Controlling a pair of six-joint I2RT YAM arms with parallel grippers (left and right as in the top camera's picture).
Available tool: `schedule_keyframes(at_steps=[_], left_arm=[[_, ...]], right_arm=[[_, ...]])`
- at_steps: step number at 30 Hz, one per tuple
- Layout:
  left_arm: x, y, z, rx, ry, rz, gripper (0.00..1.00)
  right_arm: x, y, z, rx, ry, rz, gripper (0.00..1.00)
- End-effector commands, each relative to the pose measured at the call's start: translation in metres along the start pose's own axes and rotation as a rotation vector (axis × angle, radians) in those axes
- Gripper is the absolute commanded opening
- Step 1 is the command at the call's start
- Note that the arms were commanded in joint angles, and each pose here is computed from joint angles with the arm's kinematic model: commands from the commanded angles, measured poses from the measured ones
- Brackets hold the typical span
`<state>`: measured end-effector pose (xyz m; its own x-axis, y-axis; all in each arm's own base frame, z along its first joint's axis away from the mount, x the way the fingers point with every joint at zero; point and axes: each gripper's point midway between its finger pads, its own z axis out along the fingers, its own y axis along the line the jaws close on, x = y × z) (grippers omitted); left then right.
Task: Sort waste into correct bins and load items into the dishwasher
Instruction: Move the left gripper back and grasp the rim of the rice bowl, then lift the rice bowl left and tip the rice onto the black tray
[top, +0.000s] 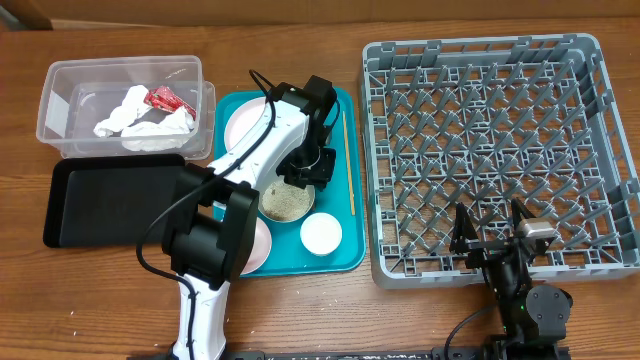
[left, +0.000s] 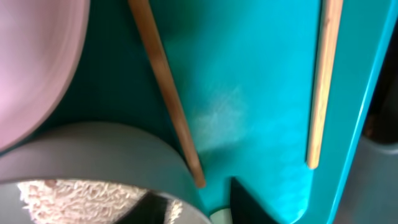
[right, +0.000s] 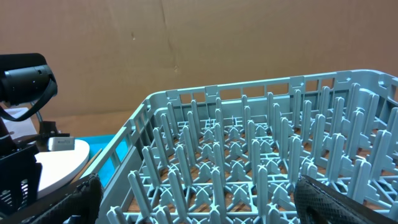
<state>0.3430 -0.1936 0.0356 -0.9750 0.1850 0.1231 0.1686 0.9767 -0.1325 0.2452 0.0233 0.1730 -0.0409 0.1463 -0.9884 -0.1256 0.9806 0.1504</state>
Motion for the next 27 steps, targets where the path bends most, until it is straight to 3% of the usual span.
schedule_keyframes(at_steps=[1,10,17,27], left_arm=[[0.004,0.001,0.004,-0.010,0.020,-0.008,0.13],[-0.012,0.000,0.004,-0.030,-0.048,0.005,0.04],[0.000,-0.007,0.001,-0.034,-0.014,0.013,0.04],[0.002,-0.019,-0.076,-0.007,-0.092,0.032,0.04]], right_arm=[[0.002,-0.002,0.000,0.009,-0.002,0.003,1.00],[0.002,-0.002,0.000,0.009,-0.002,0.003,1.00],[0.002,-0.002,0.000,0.009,-0.002,0.003,1.00],[0.002,-0.002,0.000,0.009,-0.002,0.003,1.00]])
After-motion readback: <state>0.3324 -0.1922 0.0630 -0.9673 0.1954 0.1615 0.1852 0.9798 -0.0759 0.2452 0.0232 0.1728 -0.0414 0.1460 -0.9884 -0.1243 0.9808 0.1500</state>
